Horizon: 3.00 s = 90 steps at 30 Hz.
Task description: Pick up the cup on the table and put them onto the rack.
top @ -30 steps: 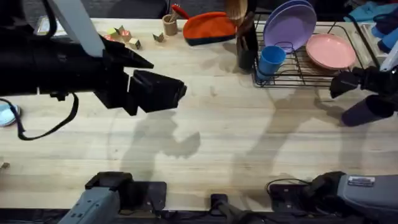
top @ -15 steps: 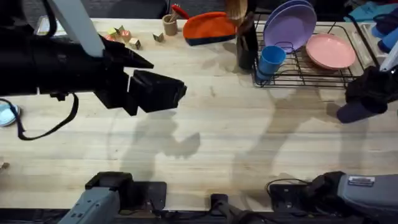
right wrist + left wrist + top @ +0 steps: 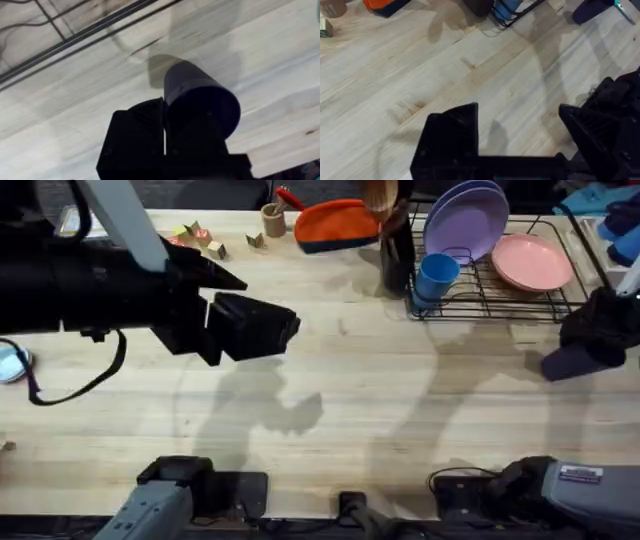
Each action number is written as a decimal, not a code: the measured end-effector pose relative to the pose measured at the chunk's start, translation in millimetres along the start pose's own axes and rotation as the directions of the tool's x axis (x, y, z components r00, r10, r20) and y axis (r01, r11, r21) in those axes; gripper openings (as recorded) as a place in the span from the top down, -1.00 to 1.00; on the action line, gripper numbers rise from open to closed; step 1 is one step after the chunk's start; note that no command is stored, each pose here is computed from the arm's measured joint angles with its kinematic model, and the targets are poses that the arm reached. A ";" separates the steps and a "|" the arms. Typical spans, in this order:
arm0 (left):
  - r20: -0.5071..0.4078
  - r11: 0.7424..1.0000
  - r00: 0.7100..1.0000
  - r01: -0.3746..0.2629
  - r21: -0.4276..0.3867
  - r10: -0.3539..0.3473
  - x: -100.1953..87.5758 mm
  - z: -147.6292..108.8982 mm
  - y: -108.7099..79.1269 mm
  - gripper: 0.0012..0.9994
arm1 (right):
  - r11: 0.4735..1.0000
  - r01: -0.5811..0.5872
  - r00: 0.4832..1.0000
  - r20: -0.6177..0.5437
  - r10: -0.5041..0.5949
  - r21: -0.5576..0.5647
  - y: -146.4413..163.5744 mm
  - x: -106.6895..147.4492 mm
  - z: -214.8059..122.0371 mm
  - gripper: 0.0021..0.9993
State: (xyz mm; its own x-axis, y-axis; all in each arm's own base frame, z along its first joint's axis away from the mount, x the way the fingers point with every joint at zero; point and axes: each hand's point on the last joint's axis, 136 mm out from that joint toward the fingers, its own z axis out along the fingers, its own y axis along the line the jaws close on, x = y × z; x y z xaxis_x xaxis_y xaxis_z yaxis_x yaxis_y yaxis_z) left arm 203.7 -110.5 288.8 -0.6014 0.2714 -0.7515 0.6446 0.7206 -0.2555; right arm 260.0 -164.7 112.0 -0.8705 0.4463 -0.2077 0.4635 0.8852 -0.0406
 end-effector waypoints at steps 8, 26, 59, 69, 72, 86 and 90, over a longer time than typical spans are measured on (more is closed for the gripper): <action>0.000 1.000 1.000 0.000 0.000 0.000 0.0 0.0 0.0 -0.99 | 1.000 0.010 0.999 0.039 -0.010 0.000 3.3 8.7 -32.8 0.94; 0.000 1.000 1.000 0.000 0.000 0.000 0.0 0.0 0.1 -0.99 | 0.976 0.216 0.968 0.139 -0.209 -0.036 60.7 4.3 -116.0 0.94; 0.000 1.000 1.000 0.000 0.000 0.000 0.1 0.0 0.0 -0.99 | 0.753 0.649 0.729 0.372 -0.574 -0.108 249.2 -34.7 -186.7 0.95; 0.000 1.000 1.000 0.000 0.000 0.000 0.1 0.0 0.0 -0.99 | 0.749 0.653 0.736 0.328 -0.592 -0.112 260.8 -41.2 -162.8 0.94; 0.000 1.000 1.000 0.000 0.000 0.000 0.1 0.0 0.0 -0.99 | 0.749 0.653 0.736 0.327 -0.593 -0.112 263.0 -43.0 -159.7 0.94; 0.000 1.000 1.000 0.000 0.000 0.000 0.0 0.0 0.0 -0.99 | 0.722 0.681 0.718 0.302 -0.627 -0.119 278.3 -35.1 -149.1 0.94; 0.000 1.000 1.000 0.000 0.000 0.000 0.0 0.0 0.0 -0.99 | 0.720 0.683 0.719 0.280 -0.636 -0.120 281.3 -35.1 -140.0 0.94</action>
State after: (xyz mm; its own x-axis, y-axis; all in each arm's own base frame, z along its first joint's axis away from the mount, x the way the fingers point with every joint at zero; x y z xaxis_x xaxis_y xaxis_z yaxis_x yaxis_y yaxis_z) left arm 203.7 -110.5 288.8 -0.6014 0.2714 -0.7514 0.6446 0.7206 -0.2556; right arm 397.8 87.1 244.8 -0.8743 -0.2786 -0.3974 -0.2810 0.9582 -0.0535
